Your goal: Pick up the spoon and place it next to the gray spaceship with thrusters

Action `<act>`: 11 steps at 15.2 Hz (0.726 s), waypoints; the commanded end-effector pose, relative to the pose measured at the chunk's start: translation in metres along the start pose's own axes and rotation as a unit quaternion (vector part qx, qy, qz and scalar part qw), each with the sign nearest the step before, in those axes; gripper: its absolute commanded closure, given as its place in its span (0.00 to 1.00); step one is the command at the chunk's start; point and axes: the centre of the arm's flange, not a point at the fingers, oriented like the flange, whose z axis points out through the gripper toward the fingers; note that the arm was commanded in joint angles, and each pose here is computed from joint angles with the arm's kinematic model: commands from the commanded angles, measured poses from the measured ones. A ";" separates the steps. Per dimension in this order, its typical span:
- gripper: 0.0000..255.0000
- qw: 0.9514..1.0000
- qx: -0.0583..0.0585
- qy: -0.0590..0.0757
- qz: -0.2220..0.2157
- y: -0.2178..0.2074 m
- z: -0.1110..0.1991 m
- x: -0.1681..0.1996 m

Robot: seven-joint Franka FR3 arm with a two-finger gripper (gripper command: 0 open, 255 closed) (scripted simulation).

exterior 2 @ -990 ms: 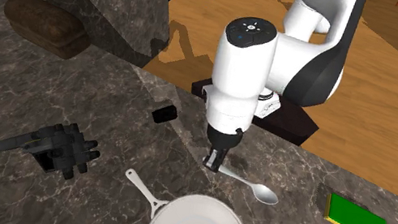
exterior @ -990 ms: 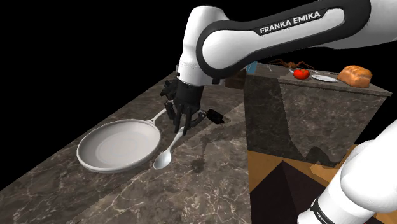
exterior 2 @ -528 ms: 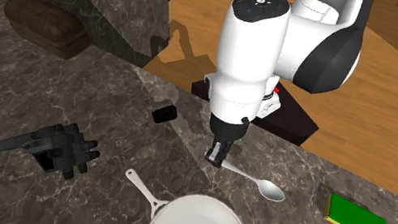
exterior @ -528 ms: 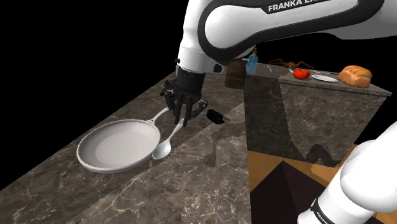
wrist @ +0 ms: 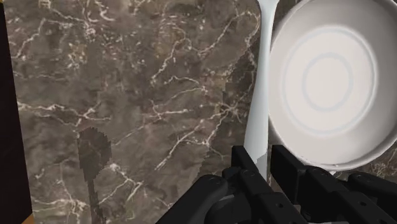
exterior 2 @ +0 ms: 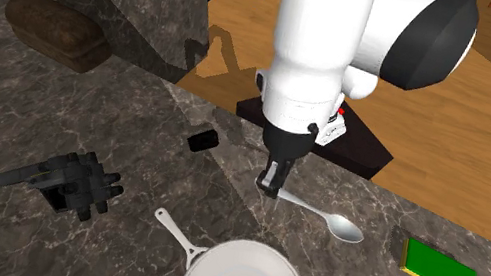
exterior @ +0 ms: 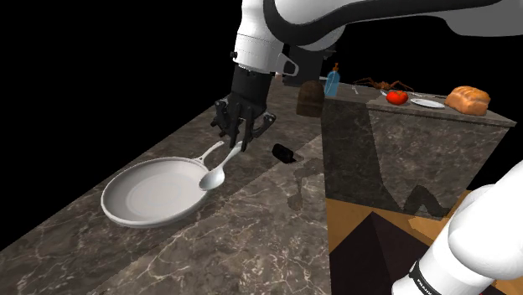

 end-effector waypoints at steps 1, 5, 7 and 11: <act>1.00 1.000 0.000 0.000 0.000 -0.002 -0.010 0.000; 1.00 1.000 0.000 0.000 0.000 -0.005 -0.031 -0.002; 1.00 1.000 0.000 0.000 0.000 -0.006 -0.041 -0.004; 1.00 1.000 0.000 0.000 0.000 -0.004 -0.050 0.022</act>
